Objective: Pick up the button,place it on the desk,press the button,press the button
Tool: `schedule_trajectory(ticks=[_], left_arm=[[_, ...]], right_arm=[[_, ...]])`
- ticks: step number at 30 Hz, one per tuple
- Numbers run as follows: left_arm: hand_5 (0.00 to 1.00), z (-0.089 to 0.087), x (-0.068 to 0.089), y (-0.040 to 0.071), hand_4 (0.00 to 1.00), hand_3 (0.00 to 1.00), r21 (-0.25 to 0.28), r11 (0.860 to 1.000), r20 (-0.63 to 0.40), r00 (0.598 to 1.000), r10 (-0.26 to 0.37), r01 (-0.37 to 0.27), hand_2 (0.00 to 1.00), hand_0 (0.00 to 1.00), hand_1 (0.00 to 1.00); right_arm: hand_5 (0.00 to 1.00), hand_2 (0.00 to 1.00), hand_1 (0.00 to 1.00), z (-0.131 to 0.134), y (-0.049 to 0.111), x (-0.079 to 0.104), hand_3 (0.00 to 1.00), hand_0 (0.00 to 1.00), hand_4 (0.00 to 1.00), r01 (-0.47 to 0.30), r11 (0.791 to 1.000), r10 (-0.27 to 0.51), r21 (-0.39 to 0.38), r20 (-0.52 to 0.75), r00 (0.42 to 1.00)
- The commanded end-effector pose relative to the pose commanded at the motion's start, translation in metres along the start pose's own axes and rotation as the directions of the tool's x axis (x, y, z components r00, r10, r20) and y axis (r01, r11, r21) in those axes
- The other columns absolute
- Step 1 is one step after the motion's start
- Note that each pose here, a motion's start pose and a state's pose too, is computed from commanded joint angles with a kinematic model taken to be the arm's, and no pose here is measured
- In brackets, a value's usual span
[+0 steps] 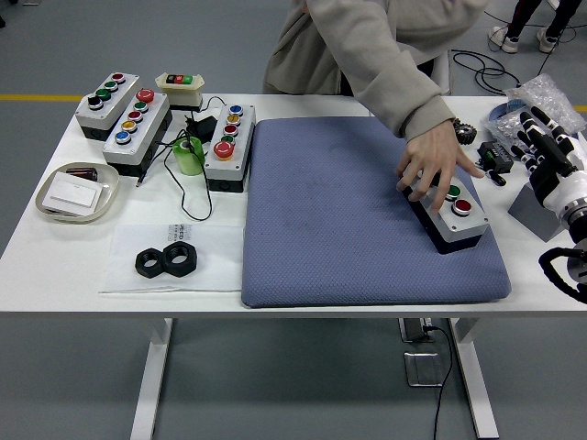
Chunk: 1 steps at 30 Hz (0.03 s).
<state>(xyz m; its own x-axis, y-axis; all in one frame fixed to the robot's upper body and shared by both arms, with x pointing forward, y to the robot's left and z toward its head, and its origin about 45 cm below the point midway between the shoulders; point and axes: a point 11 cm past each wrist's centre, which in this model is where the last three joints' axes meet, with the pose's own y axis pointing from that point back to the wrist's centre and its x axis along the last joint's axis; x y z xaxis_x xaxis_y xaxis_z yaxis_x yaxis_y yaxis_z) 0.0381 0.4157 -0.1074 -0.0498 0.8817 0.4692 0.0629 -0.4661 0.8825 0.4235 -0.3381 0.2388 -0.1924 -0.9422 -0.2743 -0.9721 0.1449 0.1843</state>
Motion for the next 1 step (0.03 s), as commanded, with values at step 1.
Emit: schedule_trajectory(ticks=[1], left_arm=[[0.998, -0.0001, 0.0001, 0.0, 0.543, 0.771, 0.0, 1.0, 0.001, 1.0, 0.0, 0.0, 0.853, 0.745, 0.783]], right_arm=[[0.28, 0.883, 0.851, 0.0001, 0.0001, 0.0, 0.868, 0.953, 0.645, 0.001, 1.0, -0.001, 0.0, -0.005, 1.0]])
